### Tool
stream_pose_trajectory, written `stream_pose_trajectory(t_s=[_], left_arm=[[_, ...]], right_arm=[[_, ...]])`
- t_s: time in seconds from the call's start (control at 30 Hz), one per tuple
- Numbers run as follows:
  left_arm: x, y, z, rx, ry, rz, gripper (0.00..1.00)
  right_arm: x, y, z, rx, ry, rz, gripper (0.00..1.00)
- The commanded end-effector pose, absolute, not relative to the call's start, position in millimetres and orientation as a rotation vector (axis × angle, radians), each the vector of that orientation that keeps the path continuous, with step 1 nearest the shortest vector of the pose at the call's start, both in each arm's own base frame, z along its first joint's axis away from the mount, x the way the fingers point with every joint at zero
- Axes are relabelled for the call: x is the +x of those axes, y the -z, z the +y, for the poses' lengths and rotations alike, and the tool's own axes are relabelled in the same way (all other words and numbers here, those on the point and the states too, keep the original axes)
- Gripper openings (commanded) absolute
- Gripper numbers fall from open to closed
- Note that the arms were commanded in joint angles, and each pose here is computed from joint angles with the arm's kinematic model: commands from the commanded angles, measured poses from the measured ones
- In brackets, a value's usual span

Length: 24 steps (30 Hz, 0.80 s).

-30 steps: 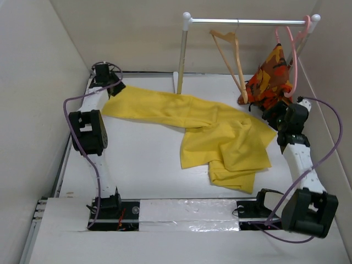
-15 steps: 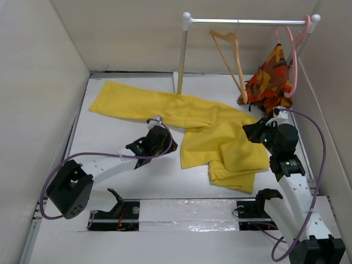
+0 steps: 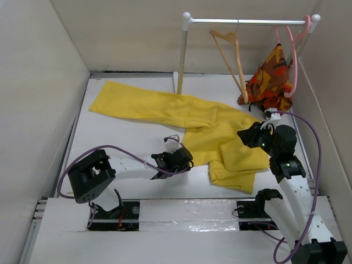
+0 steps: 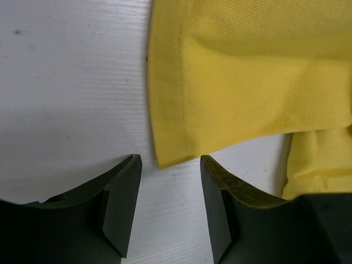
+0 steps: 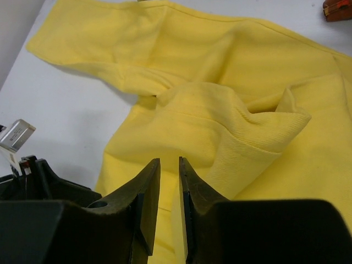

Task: Place the trousers on the hanger
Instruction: Flatten out the trousers at the center of the board.

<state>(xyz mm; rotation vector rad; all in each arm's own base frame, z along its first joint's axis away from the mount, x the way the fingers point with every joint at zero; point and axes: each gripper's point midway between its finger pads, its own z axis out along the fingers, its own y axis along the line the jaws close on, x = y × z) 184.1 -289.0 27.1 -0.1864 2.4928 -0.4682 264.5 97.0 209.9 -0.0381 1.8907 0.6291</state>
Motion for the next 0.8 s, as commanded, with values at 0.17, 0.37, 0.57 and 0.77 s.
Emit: stream_pose_trajectory(t_s=[0.17,0.37,0.57,0.77], left_arm=[[196.8,-16.6,-282.7,-0.245,0.285,2.430,0.43],[204.7,-25.9,-276.4,-0.265,0.231,2.388,0.00],[232.8,-124.1,-208.2,-0.364,0.109,2.173,0.00],[261.5,-250.2,-81.8,-0.577,0.103,1.893,0.00]], right_arm=[[262.8,-216.1,102.7,-0.102,-0.637,1.869,0.27],[263.6,-216.1,99.2,-0.098,-0.611,1.875,0.27],[262.8,-211.6,99.5,-0.094,-0.615,1.883,0.29],[259.7,-206.9,102.0,-0.102,-0.624,1.887,0.44]])
